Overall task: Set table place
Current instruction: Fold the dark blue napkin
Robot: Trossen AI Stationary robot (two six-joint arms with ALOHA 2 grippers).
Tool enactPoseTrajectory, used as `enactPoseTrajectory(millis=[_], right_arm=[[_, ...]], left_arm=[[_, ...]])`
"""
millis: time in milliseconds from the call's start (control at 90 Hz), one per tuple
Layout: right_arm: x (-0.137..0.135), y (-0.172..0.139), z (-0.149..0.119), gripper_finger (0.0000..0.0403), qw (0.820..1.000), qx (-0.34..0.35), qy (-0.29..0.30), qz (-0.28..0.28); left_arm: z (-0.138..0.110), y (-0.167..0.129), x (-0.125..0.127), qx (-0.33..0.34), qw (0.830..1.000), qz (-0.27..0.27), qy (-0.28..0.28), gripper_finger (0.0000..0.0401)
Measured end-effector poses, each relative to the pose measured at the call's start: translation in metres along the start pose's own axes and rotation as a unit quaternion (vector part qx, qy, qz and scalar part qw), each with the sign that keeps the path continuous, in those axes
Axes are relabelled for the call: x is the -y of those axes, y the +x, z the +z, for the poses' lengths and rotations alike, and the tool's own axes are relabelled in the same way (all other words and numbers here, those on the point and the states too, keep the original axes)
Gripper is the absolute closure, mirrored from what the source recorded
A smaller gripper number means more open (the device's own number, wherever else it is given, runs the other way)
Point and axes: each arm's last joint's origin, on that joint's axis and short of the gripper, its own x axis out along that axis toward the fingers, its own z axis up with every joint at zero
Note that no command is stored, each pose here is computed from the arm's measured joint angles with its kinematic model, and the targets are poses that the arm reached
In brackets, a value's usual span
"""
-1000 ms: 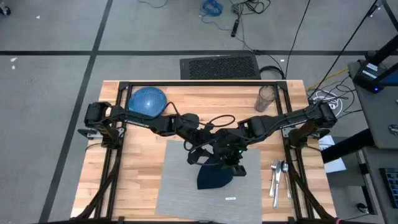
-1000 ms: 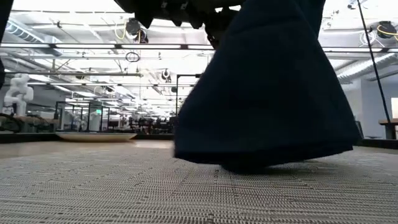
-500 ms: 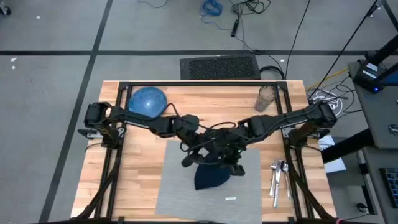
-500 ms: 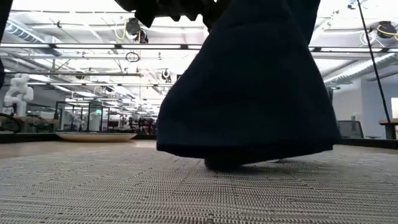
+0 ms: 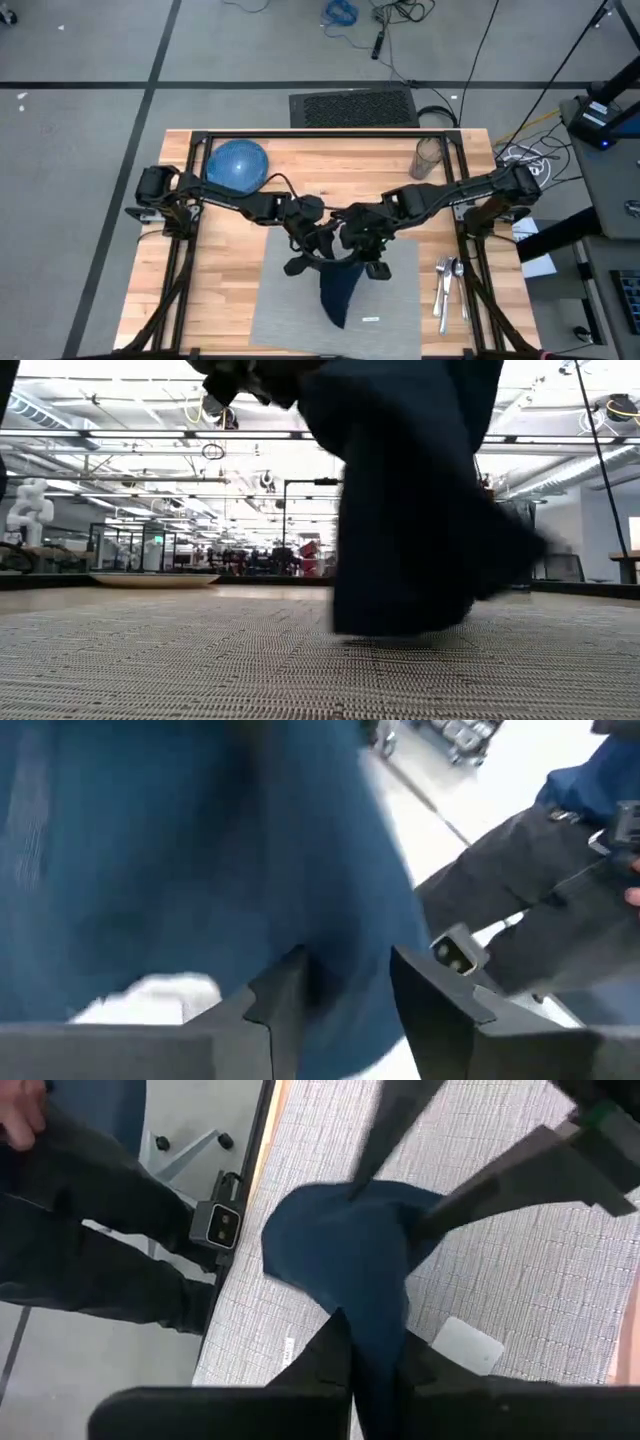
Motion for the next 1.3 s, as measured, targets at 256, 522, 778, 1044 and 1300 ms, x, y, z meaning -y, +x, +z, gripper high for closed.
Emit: enactPoseTrajectory(millis=[256, 522, 778, 1044, 1300], right_arm=[[0.001, 0.0, 0.0, 0.0403, 1.0, 0.002, -0.005, -0.012], [0.003, 0.0, -0.002, 0.0403, 1.0, -0.009, -0.003, -0.016], [0.01, -0.002, -0.002, 0.0403, 1.0, -0.013, -0.002, -0.027], [0.022, -0.004, 0.003, 0.0403, 0.999, 0.001, -0.019, -0.041], [0.039, 0.009, 0.01, 0.0403, 0.998, 0.002, -0.037, -0.041]], left_arm=[[-0.009, 0.004, -0.005, -0.029, 0.999, 0.031, -0.025, 0.0308], [-0.015, 0.003, -0.004, -0.056, 0.996, 0.016, -0.071, 0.0399], [-0.02, -0.016, 0.006, -0.108, 0.984, 0.01, -0.142, 0.0401], [-0.012, -0.048, 0.028, -0.124, 0.98, 0.04, -0.15, 0.0401], [-0.013, -0.076, 0.039, -0.144, 0.969, 0.095, -0.179, 0.0401]])
